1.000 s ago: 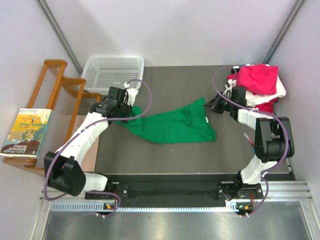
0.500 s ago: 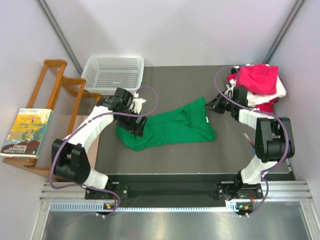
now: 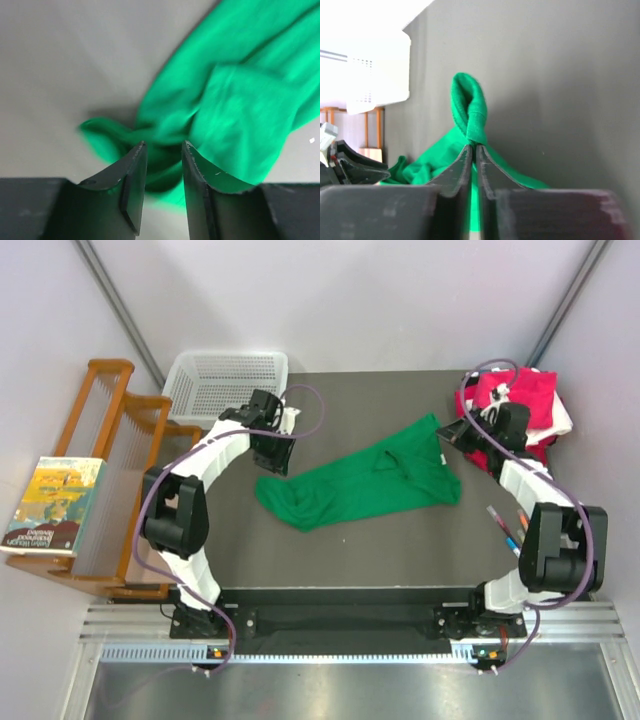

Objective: Fold and stack the t-shirts
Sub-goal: Flatten the tshirt out

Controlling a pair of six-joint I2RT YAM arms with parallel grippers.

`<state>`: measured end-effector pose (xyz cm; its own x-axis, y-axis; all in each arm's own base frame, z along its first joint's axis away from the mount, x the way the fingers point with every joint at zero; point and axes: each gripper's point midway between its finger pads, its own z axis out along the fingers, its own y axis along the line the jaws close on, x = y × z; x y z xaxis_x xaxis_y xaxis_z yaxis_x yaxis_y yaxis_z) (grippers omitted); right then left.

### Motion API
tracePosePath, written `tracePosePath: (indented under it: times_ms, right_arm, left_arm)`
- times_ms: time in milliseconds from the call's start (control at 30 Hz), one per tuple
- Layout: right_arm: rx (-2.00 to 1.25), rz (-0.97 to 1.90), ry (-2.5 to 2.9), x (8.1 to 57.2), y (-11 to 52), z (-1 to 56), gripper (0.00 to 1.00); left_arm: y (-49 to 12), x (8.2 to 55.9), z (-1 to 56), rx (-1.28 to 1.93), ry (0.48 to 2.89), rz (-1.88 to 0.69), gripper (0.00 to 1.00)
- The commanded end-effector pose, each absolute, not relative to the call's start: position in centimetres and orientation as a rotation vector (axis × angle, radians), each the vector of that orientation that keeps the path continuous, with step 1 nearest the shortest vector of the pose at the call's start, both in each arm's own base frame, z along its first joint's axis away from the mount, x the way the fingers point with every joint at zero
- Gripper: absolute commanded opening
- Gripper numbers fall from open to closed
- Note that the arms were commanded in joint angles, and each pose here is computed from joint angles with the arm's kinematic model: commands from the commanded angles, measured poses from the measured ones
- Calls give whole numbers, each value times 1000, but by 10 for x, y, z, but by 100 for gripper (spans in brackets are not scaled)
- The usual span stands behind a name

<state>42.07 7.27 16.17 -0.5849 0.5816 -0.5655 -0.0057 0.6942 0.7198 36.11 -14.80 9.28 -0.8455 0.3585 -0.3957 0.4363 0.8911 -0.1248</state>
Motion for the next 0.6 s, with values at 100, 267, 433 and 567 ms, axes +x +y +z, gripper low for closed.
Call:
tracePosePath:
  times_ms: [100, 267, 433, 567]
  right_arm:
    - [329, 826, 2182, 427, 95, 142, 39]
    - [319, 719, 2269, 412, 97, 117, 83]
    - [247, 730, 2295, 406, 117, 112, 62]
    - [223, 749, 2359, 408, 132, 96, 47]
  left_arm:
    - [-153, 357, 112, 582, 2626, -344, 38]
    - [-149, 344, 123, 613, 2588, -345, 37]
    - [-150, 343, 123, 605, 2584, -358, 38]
    - [-154, 342, 117, 603, 2605, -387, 38]
